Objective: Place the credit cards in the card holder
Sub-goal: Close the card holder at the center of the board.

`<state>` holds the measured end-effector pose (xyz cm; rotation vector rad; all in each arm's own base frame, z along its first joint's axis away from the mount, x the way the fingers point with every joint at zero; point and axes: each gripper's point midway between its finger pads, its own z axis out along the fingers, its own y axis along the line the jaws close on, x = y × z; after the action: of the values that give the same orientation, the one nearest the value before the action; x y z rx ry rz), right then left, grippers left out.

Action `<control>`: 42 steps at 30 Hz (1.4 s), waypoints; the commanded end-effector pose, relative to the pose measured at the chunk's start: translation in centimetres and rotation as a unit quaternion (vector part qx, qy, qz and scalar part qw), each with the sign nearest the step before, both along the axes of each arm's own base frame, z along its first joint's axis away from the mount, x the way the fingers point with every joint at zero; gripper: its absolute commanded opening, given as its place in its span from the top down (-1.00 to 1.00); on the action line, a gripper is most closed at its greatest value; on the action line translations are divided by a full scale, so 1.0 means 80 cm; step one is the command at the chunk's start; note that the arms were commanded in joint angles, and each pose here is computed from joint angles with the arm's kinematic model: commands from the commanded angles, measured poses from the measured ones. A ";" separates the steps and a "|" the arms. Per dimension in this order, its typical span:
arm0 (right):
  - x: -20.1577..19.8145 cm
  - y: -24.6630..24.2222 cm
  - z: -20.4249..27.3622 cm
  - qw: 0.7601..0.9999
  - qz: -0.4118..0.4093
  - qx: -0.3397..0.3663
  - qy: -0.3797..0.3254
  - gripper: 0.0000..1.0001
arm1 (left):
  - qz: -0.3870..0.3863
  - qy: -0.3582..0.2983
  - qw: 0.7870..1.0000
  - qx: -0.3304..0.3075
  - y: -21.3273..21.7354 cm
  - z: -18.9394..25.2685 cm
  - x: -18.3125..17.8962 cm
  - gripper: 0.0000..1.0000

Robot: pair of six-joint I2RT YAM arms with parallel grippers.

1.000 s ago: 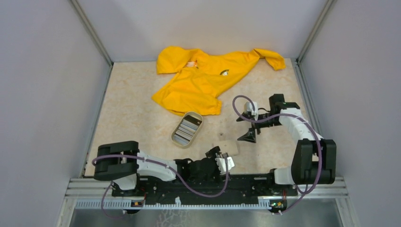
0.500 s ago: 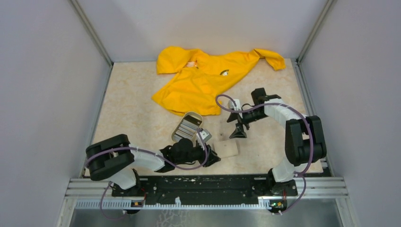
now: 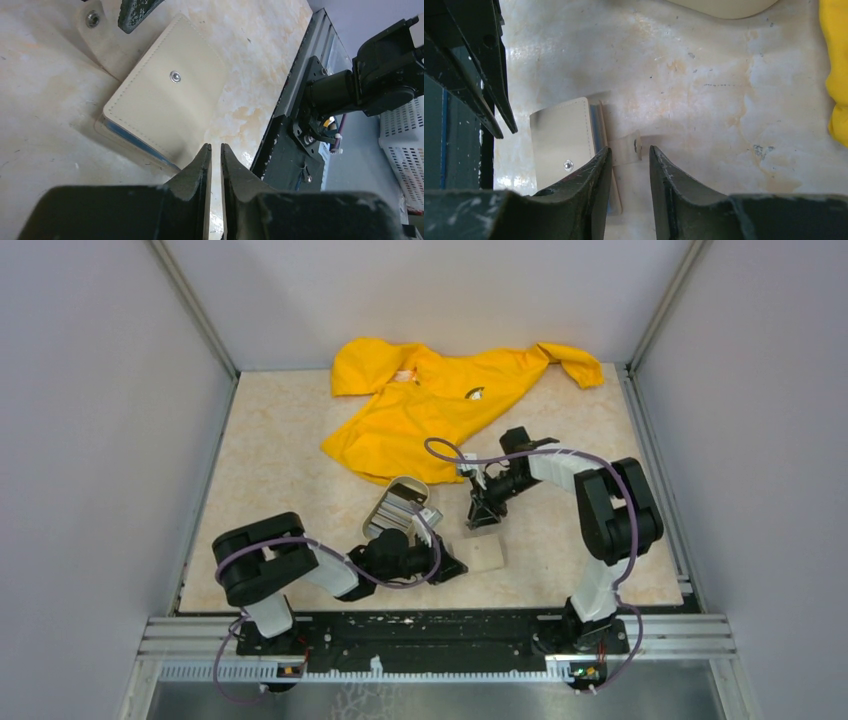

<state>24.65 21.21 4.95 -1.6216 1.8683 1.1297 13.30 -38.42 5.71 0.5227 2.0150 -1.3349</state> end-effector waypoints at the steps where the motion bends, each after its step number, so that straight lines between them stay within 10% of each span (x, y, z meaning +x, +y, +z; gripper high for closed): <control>1: 0.013 0.015 0.011 1.000 0.006 0.007 -0.005 0.38 | 0.019 -0.003 0.999 -0.028 -0.008 0.017 0.016 0.68; 15: 0.006 0.016 0.014 1.000 0.021 0.008 -0.004 1.00 | 0.043 0.040 0.998 0.006 -0.015 -0.015 0.039 0.91; 42: -0.050 -0.016 0.003 0.978 0.117 -0.051 -0.164 1.00 | 0.127 0.126 0.980 0.088 0.022 -0.081 0.054 1.00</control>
<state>20.22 20.32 4.75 -1.9256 1.6749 0.9468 17.23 -38.86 3.25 0.2037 2.2068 -1.2824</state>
